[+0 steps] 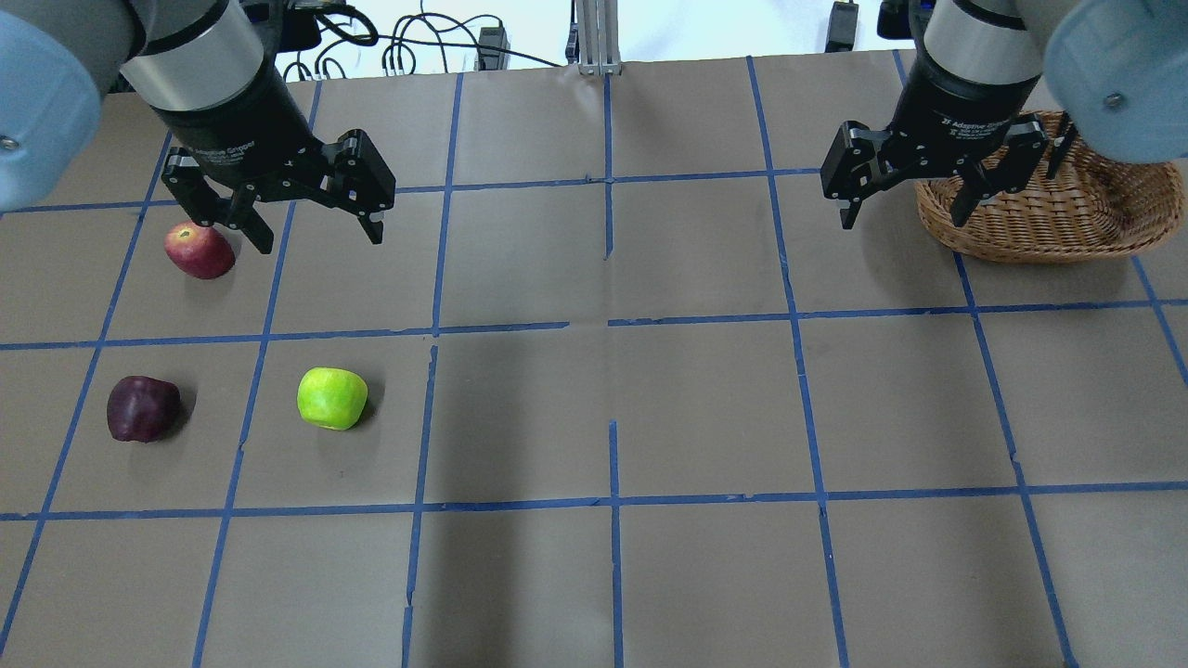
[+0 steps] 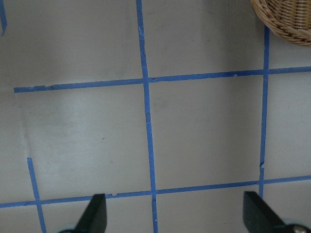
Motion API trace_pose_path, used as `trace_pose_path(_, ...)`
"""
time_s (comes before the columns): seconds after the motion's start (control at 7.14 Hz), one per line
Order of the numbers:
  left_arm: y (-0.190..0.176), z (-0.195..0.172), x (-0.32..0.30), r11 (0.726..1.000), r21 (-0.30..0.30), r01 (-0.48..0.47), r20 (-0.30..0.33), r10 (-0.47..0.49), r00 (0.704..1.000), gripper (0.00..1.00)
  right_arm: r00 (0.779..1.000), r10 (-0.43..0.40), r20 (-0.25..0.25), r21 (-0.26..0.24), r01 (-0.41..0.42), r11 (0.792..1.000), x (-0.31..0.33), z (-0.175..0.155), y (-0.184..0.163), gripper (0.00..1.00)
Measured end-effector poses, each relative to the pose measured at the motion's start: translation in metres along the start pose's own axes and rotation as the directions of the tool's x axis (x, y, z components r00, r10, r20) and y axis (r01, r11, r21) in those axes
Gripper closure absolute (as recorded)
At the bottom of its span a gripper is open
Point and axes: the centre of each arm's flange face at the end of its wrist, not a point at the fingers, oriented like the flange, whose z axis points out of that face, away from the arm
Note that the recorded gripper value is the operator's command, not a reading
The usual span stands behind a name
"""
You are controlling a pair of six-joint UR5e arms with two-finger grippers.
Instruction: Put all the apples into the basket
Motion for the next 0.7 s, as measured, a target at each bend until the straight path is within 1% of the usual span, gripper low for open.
trace_pose_path(0.42,-0.003,0.002,0.0,1.0,0.001,-0.009,-0.003,0.009,1.0,0.0,1.0,0.0,0.0,-0.001,0.0,1.0,0.0,0.0,0.0,0.0)
trace_pose_path(0.56,-0.008,0.007,-0.005,0.999,0.002,-0.042,-0.001,0.042,0.999,0.0,1.0,-0.001,0.0,-0.001,0.001,1.0,0.0,0.0,0.0,0.0)
trace_pose_path(0.7,-0.02,0.022,-0.02,0.996,-0.003,-0.09,-0.004,0.09,0.996,0.0,1.0,-0.001,0.0,-0.001,0.001,1.0,0.0,0.0,0.0,0.0)
